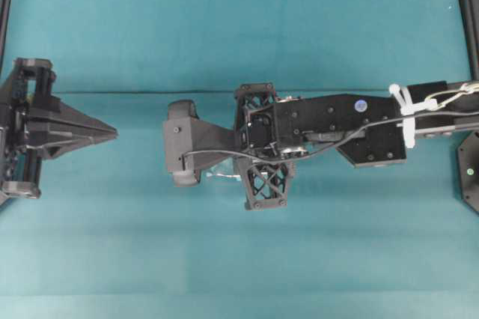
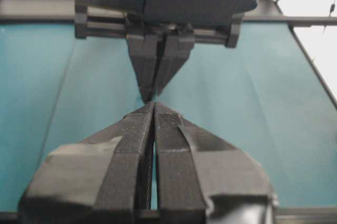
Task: Hand over the silver zip bag and make it stand upright.
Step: 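Open the left gripper and move it to the bag's hanging left edge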
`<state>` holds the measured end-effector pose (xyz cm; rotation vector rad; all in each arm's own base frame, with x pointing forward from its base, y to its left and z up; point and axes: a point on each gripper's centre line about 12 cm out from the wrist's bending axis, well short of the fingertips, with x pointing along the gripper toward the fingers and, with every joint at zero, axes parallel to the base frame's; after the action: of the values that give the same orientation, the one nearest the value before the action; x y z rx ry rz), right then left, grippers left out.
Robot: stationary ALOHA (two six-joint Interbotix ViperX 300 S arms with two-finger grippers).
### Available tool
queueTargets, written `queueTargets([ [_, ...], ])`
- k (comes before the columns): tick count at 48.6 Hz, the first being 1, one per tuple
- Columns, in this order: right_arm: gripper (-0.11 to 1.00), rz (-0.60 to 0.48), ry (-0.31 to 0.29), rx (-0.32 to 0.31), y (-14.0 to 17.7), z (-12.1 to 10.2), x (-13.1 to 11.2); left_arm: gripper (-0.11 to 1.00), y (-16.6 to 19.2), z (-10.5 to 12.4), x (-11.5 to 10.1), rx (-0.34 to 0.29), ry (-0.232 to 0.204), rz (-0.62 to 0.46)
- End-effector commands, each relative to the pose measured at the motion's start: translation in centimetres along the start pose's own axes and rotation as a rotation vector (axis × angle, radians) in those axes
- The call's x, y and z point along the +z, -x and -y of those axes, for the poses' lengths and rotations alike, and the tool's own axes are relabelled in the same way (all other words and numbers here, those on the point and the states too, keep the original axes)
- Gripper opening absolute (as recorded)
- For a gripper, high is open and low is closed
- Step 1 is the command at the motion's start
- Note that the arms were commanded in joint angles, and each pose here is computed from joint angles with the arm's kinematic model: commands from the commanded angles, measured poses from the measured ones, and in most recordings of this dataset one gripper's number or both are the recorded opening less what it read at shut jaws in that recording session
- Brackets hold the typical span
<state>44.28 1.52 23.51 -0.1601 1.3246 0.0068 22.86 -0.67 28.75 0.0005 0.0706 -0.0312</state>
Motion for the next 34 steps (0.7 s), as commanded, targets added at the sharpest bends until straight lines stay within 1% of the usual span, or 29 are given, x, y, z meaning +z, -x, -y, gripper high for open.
queueTargets([
  [1,0.03,0.026,0.012,-0.005,0.8,0.0,0.4,-0.01,-0.3,0.0,0.3,0.001,-0.004,0.003],
  [12,0.03,0.017,0.011,-0.005,0.5,0.1,0.4,0.00,-0.8,-0.1,-0.2,0.002,0.007,-0.020],
  [16,0.03,0.018,0.009,-0.005,0.5,0.1,0.4,0.06,-1.0,0.0,-0.5,0.001,0.016,-0.032],
  [19,0.03,0.018,0.009,-0.005,0.5,0.1,0.4,0.17,-1.2,-0.1,-0.7,0.003,0.031,-0.043],
  [25,0.03,0.020,0.009,-0.005,0.5,0.1,0.4,0.53,-1.8,-0.1,-1.5,0.005,0.076,-0.077],
  [28,0.03,0.018,0.009,-0.005,0.5,0.1,0.4,0.72,-2.2,0.0,-2.1,0.006,0.103,-0.100],
  [30,0.03,0.020,0.008,-0.005,0.5,0.1,0.4,0.83,-2.6,0.0,-2.8,0.005,0.114,-0.126],
  [32,0.03,0.018,0.009,-0.005,0.5,0.1,0.4,0.91,-2.9,0.1,-3.5,0.005,0.123,-0.149],
  [34,0.03,0.020,0.009,-0.005,0.5,0.1,0.4,0.96,-3.2,0.2,-4.0,0.004,0.127,-0.167],
])
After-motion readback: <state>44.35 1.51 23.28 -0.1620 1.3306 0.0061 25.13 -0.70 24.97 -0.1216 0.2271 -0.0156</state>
